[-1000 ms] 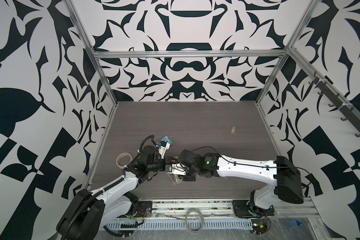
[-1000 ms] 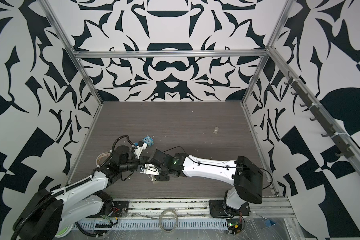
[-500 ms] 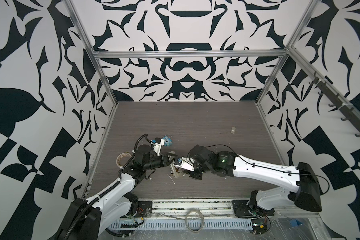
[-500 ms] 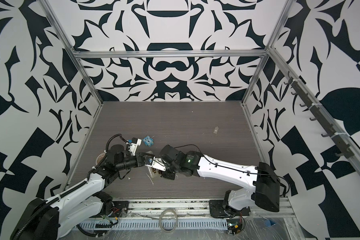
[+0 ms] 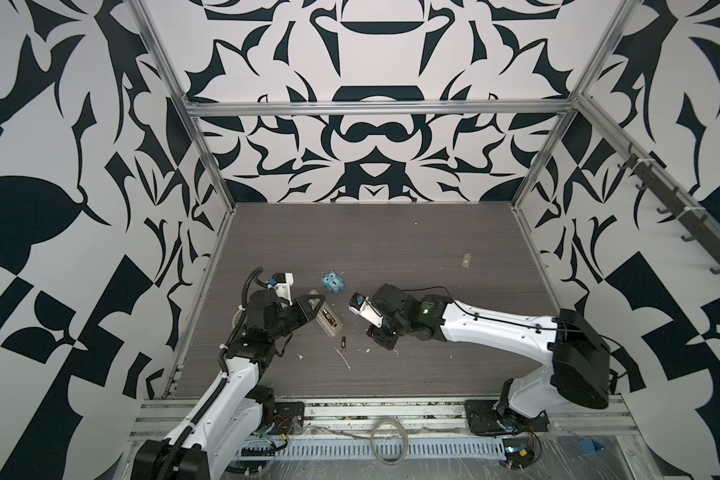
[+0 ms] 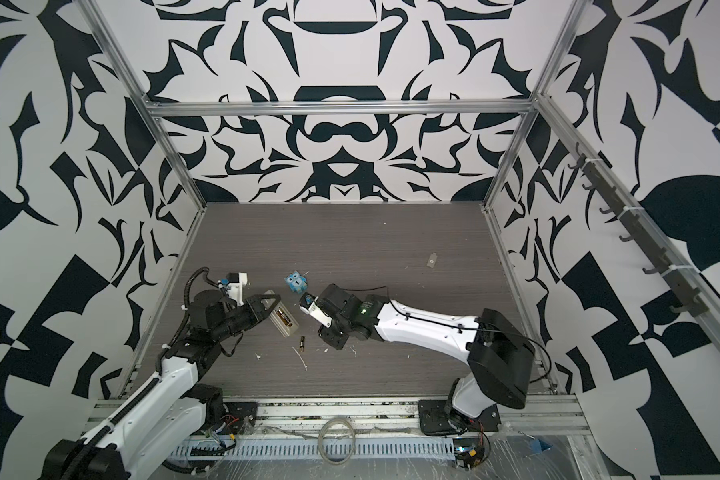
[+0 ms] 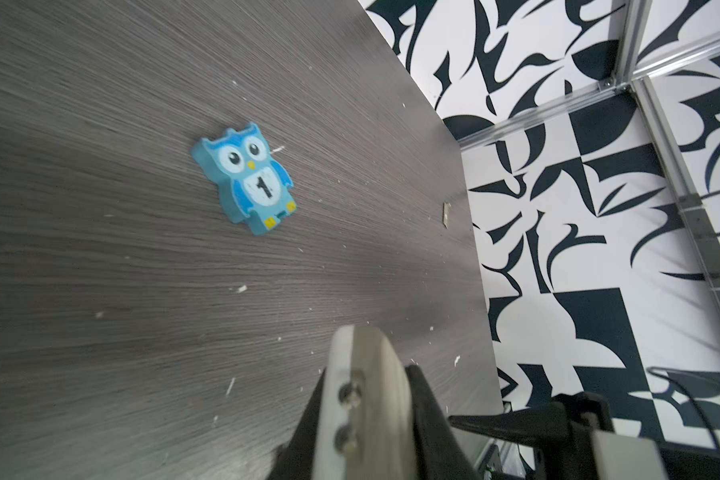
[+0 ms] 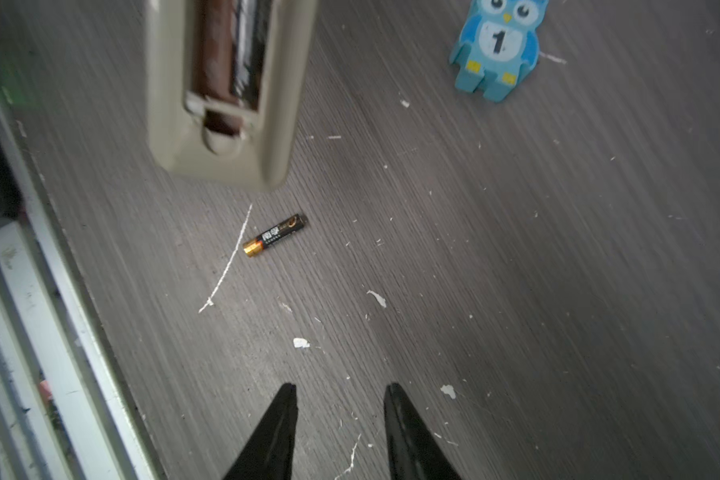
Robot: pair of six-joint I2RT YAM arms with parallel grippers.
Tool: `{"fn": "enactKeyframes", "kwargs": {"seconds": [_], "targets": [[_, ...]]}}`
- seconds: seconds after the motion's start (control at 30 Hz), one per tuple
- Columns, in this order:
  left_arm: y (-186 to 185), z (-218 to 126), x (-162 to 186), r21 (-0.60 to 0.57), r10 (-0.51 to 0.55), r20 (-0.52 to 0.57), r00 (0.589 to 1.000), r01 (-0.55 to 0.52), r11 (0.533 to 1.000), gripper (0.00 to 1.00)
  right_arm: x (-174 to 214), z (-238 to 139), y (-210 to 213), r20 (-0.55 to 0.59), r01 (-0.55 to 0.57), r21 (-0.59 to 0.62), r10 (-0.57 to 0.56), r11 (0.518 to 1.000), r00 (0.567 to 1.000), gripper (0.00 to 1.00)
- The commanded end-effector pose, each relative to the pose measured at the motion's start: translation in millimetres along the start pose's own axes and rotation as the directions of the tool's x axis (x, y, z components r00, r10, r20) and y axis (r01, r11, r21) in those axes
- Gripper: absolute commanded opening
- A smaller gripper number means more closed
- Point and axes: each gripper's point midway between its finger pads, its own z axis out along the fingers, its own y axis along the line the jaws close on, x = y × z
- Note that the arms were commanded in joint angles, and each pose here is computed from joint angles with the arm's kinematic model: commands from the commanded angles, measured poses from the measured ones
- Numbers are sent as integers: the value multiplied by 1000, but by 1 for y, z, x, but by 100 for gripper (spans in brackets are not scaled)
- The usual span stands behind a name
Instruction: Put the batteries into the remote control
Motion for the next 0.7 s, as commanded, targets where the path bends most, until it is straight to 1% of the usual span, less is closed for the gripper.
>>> {"fn": "enactKeyframes", "kwargs": {"seconds": [0.0, 0.1, 0.23, 0.4, 0.67], "targets": [[16, -8, -6, -80, 3, 50, 999, 1, 997, 0, -29, -1, -7, 69, -182, 41, 179, 982, 981, 45], [21, -12, -10, -113, 6, 79, 997, 3, 994, 0, -29, 5, -6, 66, -291, 44, 287, 956, 956, 49], [25, -14, -12, -132, 13, 97, 995, 0, 991, 0, -33, 9, 4, 101, -352, 22, 348, 936, 932, 54], [28, -15, -13, -142, 12, 103, 995, 3, 990, 0, -34, 21, 15, 91, -360, 18, 357, 933, 930, 57], [30, -18, -13, -148, 11, 119, 993, 7, 989, 0, -38, 37, 22, 80, -355, 19, 352, 935, 933, 57]]}}
